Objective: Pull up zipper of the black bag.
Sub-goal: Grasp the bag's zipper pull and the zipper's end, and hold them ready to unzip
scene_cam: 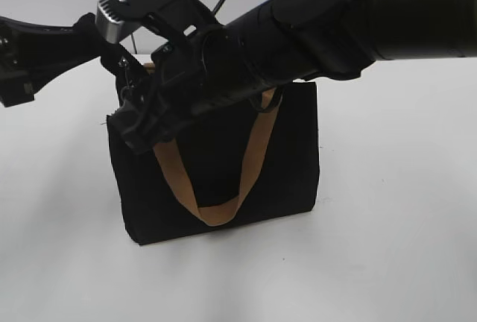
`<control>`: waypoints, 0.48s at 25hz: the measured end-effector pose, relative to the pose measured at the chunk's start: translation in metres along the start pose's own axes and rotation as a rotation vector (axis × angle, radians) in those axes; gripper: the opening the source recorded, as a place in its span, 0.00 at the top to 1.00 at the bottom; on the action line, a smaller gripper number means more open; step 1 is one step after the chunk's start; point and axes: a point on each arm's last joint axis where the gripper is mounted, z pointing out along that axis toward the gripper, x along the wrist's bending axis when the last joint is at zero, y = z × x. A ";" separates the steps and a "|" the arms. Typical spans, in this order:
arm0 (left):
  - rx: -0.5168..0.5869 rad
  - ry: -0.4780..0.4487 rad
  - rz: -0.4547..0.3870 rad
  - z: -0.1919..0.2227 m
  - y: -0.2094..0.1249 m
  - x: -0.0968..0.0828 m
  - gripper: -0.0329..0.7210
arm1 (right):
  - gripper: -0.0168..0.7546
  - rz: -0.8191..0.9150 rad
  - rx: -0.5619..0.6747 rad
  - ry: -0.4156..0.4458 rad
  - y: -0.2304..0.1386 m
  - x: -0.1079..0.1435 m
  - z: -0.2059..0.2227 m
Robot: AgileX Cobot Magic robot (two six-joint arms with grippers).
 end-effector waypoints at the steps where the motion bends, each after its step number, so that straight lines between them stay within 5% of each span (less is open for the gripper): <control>1: 0.000 0.000 0.000 0.000 0.000 0.000 0.93 | 0.53 0.000 0.000 0.000 0.000 0.000 0.000; 12: 0.000 0.000 0.000 0.000 0.000 0.000 0.93 | 0.65 0.014 -0.012 -0.027 0.001 -0.002 0.000</control>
